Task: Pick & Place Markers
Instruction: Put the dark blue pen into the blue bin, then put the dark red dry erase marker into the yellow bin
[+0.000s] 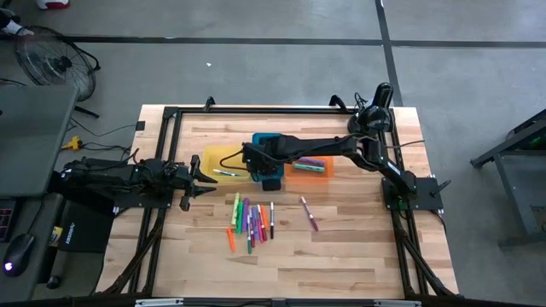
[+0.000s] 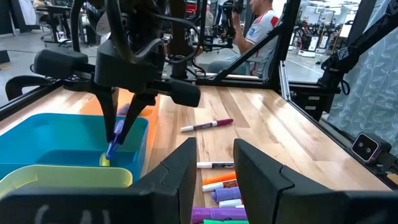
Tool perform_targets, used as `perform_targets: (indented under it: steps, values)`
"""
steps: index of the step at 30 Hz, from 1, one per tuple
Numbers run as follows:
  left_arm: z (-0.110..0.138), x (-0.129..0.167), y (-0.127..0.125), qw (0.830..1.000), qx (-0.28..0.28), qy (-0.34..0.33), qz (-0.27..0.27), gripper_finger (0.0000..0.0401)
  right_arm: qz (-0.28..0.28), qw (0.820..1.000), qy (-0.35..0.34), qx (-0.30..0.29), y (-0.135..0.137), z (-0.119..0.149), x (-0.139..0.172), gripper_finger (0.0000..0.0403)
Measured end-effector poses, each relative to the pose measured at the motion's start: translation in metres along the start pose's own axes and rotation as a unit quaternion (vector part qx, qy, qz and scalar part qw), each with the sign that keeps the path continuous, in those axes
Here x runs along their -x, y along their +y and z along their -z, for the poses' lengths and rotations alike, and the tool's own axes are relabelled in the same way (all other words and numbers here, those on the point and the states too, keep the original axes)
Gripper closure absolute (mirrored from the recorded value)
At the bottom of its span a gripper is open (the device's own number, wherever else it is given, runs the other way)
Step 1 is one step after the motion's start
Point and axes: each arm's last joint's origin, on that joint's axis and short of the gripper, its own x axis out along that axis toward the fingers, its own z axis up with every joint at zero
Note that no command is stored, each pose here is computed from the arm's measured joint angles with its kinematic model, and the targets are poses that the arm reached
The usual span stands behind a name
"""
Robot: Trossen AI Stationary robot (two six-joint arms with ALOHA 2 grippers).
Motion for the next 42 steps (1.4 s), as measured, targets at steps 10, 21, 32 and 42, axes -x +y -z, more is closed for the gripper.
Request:
perform_targets:
  steps: [10, 21, 32, 42]
  values:
    - [0.0, 0.0, 0.0, 1.0, 0.0, 0.0, 0.0, 0.0297, 0.012, 1.0, -0.002, -0.016, 0.002, -0.001, 0.0, 0.0328]
    - [0.0, 0.0, 0.0, 1.0, 0.0, 0.0, 0.0, 0.0297, 0.073, 0.996, 0.008, -0.044, 0.007, -0.002, 0.004, 0.0253]
    - [0.0, 0.0, 0.0, 1.0, 0.0, 0.0, 0.0, 0.0297, 0.141, 0.971, 0.091, -0.169, 0.025, 0.024, 0.055, 0.0236]
    - [0.0, 0.0, 0.0, 1.0, 0.0, 0.0, 0.0, 0.0297, 0.162, 0.949, 0.118, -0.245, 0.053, 0.072, 0.085, 0.0237]
